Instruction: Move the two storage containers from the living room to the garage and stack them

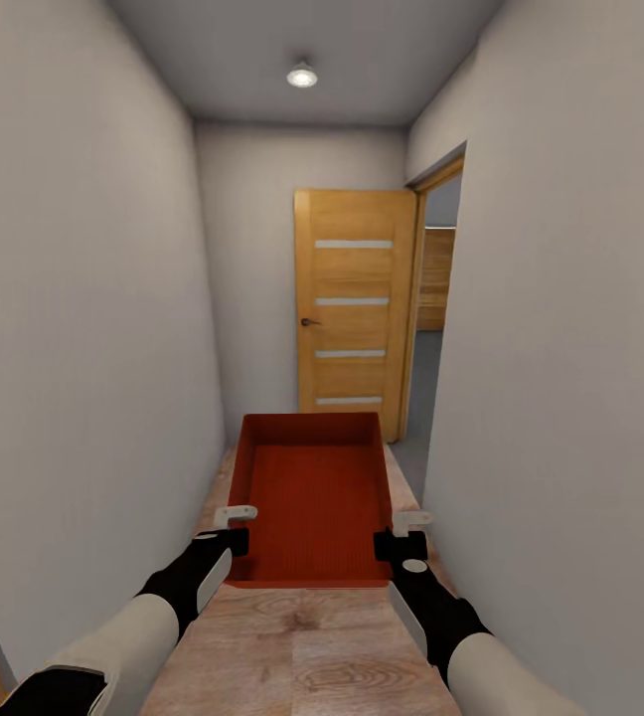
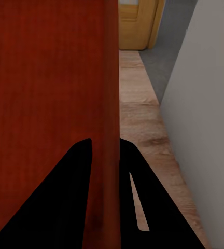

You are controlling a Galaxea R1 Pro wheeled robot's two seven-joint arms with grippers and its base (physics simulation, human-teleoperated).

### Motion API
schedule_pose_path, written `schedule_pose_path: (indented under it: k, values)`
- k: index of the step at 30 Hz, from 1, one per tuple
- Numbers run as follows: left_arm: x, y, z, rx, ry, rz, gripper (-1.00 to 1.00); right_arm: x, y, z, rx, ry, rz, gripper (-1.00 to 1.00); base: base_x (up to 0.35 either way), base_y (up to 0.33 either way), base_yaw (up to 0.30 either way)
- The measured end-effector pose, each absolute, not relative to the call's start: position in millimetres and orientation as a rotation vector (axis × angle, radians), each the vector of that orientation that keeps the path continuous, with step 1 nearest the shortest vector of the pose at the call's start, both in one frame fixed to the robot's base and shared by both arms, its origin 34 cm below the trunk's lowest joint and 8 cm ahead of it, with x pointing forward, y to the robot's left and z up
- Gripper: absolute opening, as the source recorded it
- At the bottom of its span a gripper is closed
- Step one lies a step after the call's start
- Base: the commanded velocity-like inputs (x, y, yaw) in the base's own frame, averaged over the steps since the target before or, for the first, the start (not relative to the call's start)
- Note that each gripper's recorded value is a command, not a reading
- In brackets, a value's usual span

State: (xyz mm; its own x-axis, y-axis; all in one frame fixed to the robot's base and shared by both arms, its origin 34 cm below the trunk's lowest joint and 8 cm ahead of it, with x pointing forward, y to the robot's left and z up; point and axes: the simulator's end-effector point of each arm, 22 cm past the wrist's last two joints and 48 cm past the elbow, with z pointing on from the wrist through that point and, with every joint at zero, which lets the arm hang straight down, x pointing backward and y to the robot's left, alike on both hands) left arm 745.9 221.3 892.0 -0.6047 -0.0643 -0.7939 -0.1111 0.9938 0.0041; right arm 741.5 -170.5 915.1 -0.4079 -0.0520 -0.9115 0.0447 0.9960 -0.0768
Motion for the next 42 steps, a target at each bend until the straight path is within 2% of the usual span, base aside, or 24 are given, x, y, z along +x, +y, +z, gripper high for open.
schedule_pose_path:
  k: [42]
  values:
    - [745.9, 221.7, 891.8, -0.122, 2.221, 0.064, -1.0, 741.5, -170.0, 915.4, -0.006, 1.987, -0.107, -1.0, 0.322, 0.0, 0.0]
